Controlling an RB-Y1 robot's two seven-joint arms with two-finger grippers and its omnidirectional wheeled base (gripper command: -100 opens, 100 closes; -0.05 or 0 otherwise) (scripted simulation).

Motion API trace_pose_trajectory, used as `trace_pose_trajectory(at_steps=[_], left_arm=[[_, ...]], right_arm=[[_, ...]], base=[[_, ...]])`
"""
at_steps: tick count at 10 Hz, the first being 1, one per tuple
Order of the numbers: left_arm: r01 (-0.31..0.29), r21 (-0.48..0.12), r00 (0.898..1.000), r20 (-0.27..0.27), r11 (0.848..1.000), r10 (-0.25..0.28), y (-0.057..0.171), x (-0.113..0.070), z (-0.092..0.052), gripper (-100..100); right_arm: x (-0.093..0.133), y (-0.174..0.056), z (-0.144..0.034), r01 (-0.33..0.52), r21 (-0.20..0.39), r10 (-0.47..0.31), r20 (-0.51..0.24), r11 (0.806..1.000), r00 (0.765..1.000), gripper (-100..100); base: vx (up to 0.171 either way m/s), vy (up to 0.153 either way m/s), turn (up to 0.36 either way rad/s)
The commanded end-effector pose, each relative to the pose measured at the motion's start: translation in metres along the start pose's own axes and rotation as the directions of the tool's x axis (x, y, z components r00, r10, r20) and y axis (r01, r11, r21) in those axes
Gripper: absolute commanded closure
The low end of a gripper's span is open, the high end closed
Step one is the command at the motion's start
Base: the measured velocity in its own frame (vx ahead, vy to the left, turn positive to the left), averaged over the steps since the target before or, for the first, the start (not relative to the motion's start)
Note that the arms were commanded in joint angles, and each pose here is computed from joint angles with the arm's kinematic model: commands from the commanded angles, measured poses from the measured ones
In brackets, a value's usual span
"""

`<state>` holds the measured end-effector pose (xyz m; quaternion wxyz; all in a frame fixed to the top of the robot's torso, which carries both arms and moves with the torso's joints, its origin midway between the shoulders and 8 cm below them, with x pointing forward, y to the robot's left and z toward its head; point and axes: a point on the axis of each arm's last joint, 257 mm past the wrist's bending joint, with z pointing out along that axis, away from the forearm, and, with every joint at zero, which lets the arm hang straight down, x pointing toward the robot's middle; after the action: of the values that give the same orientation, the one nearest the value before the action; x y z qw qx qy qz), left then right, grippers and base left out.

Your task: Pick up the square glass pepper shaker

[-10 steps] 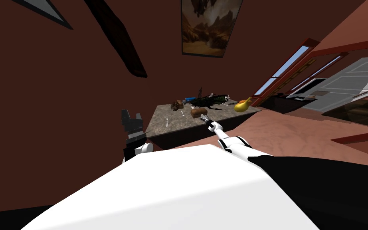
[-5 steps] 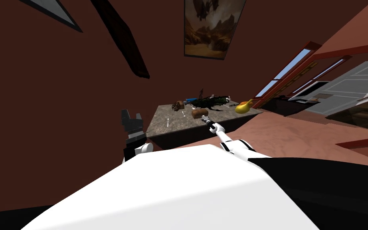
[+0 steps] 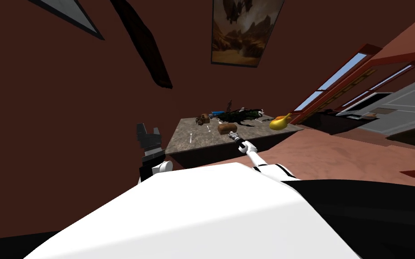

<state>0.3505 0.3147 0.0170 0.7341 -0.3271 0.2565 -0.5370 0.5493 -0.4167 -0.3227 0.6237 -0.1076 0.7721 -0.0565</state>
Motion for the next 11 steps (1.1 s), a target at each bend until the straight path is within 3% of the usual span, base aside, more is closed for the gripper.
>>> trace_pose_trajectory(at_steps=[1,2,3,4,6,7,8,9,11], left_arm=[[0.0,0.0,1.0,0.0,1.0,0.0,0.0,0.0,0.0,0],[0.0,0.0,1.0,0.0,1.0,0.0,0.0,0.0,0.0,0],[0.0,0.0,1.0,0.0,1.0,0.0,0.0,0.0,0.0,0],[0.0,0.0,1.0,0.0,1.0,0.0,0.0,0.0,0.0,0],[0.0,0.0,1.0,0.0,1.0,0.0,0.0,0.0,0.0,0],[0.0,0.0,1.0,0.0,1.0,0.0,0.0,0.0,0.0,0],[0.0,0.0,1.0,0.0,1.0,0.0,0.0,0.0,0.0,0],[0.0,0.0,1.0,0.0,1.0,0.0,0.0,0.0,0.0,0],[0.0,0.0,1.0,0.0,1.0,0.0,0.0,0.0,0.0,0]], right_arm=[[-0.007,0.001,-0.004,0.004,-0.002,-0.004,0.017,1.0,1.0,100],[0.005,-0.011,-0.018,-0.005,0.023,0.005,-0.007,1.0,1.0,100],[-0.003,-0.007,-0.021,0.001,0.015,-0.001,0.013,1.0,1.0,100],[0.005,-0.018,-0.033,-0.007,0.04,0.007,-0.005,0.999,1.0,100],[0.0,-0.013,-0.038,-0.001,0.031,0.001,0.009,1.0,1.0,100],[0.01,-0.024,-0.051,-0.008,0.057,0.009,-0.012,0.998,1.0,100],[0.01,-0.021,-0.057,-0.005,0.051,0.005,-0.008,0.999,1.0,100],[0.002,-0.019,-0.055,-0.002,0.047,0.002,0.006,0.999,1.0,100],[0.013,-0.026,-0.075,-0.006,0.067,0.007,-0.017,0.998,1.0,100]], base=[[0.011,-0.002,-0.005],[0.022,0.0,0.114],[0.018,-0.004,0.067],[0.024,-0.004,0.116],[0.02,-0.007,0.032],[0.023,0.001,0.138],[0.023,-0.007,0.066],[0.011,-0.005,-0.016],[0.024,-0.005,0.099]])
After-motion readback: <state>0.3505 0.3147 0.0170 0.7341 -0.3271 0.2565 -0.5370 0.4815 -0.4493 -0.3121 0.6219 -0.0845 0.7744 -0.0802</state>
